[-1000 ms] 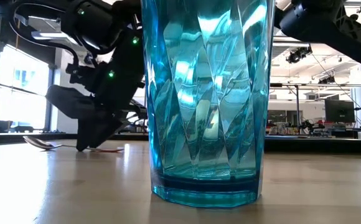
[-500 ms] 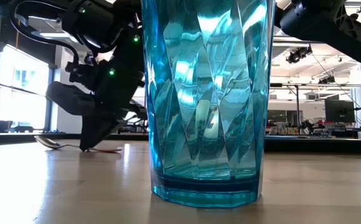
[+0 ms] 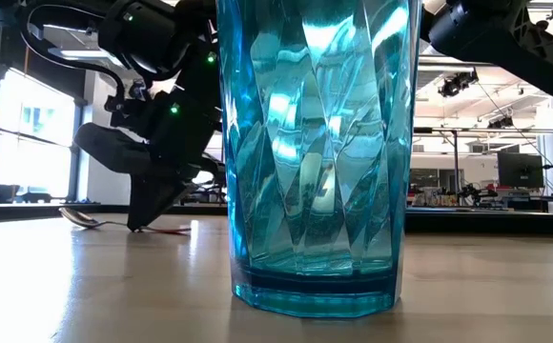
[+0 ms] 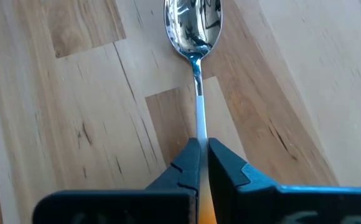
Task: Pick and place plate/cup/fork/spoon on tray
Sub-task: Put the orange spoon on the green serving tray to the left of the blue plate
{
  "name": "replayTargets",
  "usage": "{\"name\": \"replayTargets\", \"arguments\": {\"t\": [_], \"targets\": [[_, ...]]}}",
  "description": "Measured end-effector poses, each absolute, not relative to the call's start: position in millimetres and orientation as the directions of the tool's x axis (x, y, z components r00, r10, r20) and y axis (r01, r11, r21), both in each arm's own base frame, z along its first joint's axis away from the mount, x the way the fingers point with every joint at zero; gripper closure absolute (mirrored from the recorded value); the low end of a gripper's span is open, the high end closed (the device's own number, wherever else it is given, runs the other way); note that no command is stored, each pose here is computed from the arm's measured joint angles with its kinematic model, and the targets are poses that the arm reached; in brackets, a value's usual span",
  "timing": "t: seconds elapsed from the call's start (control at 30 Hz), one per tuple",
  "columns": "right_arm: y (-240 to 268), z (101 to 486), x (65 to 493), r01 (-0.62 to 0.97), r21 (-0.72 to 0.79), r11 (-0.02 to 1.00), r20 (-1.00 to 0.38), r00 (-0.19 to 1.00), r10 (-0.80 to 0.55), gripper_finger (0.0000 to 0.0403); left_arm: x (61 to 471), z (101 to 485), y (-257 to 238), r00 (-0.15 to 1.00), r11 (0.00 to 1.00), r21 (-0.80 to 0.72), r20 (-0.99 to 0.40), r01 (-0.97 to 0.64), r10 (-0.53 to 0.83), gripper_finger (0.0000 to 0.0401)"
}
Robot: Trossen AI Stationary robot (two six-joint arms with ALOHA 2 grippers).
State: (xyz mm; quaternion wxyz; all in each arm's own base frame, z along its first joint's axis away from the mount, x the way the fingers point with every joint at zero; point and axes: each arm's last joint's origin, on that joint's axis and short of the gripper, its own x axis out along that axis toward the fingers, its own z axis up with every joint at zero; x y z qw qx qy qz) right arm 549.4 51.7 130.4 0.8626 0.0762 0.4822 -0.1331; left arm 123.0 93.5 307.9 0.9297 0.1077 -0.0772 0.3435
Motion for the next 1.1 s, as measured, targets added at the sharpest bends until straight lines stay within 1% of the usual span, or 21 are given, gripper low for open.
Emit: {"name": "replayTargets", "arguments": {"t": [0.13,0.2,0.4,0.53,0.73,0.83,0.93,1.0,1.1], "targets": [[51.1,133.4,546.5,0.314,-0.026,0.949,-0.858,0.48,-0.182,0.0399,122.9,307.6,93.6,0.752,0.734,0.173,0.213,-0.657,0.623,0.0208],[50.2,137.0,542.3,0.315,-0.042,0.948,-0.873,0.45,-0.188,0.04,122.9,307.2,93.8,0.747,0.728,0.172,0.21,-0.663,0.631,0.0208],[32.0,135.3,537.2,0.385,-0.079,0.92,-0.889,0.389,-0.239,0.04,122.7,307.3,94.0,0.742,0.724,0.17,0.21,-0.668,0.636,0.0208],[31.3,133.5,536.9,0.347,-0.08,0.934,-0.894,0.389,-0.221,0.04,122.6,307.4,94.0,0.742,0.724,0.169,0.211,-0.669,0.636,0.0208],[36.3,133.9,543.2,0.344,-0.052,0.937,-0.865,0.454,-0.214,0.04,122.6,307.5,94.0,0.741,0.723,0.169,0.212,-0.67,0.637,0.0208],[37.0,135.9,544.9,0.339,-0.034,0.94,-0.861,0.467,-0.199,0.04,122.6,307.5,94.0,0.741,0.723,0.168,0.212,-0.67,0.638,0.0208],[36.6,136.0,544.9,0.345,-0.046,0.938,-0.858,0.466,-0.214,0.04,122.6,307.5,93.9,0.741,0.724,0.166,0.212,-0.67,0.637,0.0208],[36.1,135.7,543.8,0.355,-0.072,0.932,-0.858,0.455,-0.24,0.04,122.7,307.4,93.9,0.743,0.726,0.167,0.211,-0.668,0.635,0.0208],[35.9,135.1,541.5,0.354,-0.087,0.931,-0.868,0.431,-0.245,0.04,122.8,306.8,94.0,0.744,0.726,0.168,0.205,-0.667,0.636,0.0208]]}}
